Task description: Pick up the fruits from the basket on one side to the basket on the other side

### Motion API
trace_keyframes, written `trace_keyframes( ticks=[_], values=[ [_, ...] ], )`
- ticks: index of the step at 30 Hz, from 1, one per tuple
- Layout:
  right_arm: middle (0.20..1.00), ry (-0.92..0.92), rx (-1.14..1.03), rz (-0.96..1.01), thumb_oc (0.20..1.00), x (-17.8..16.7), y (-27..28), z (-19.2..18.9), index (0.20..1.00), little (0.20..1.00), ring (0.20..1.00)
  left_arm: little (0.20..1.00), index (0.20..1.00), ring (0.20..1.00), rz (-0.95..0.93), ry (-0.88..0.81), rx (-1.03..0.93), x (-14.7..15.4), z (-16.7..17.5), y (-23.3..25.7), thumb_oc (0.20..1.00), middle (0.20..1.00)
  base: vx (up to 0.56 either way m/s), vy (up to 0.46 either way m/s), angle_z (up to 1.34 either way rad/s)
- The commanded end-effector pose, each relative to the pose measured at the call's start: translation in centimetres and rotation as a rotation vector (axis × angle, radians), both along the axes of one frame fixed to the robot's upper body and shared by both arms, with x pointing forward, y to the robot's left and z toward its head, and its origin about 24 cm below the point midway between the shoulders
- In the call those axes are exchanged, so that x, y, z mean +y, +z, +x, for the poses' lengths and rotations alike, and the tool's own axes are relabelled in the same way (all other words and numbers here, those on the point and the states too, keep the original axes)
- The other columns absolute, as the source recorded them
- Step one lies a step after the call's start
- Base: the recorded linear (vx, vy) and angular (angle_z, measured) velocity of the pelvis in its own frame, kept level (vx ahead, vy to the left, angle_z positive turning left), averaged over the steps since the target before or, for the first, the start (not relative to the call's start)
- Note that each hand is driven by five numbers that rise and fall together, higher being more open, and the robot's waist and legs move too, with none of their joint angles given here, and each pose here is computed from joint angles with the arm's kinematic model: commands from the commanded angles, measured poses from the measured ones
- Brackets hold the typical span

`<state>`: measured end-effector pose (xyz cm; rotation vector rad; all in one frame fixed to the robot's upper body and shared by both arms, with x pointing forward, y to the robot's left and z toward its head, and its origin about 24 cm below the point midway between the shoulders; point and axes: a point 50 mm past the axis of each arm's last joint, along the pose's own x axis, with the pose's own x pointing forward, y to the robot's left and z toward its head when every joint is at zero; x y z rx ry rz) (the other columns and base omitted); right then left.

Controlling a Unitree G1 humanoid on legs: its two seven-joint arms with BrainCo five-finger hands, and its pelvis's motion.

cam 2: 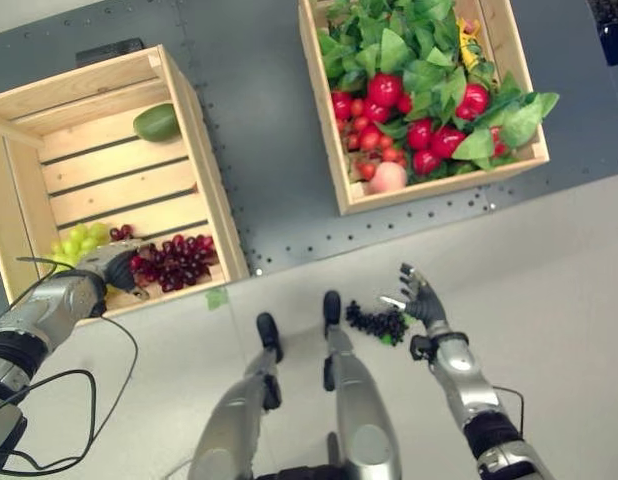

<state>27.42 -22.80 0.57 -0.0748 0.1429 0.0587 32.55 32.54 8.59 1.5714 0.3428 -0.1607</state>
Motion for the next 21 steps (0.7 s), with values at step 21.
trace_keyframes(
  ticks=[21],
  values=[
    [1.0, 0.081, -0.195, 0.045, 1.0, 0.4, 3.7, -1.5, 1.0, 1.0, 1.0, 1.0, 1.0, 1.0, 0.057, 0.024, 0.003, -0.5, -0.2, -1.9, 1.0, 1.0, 0.0, 0.0, 0.0]
  ],
)
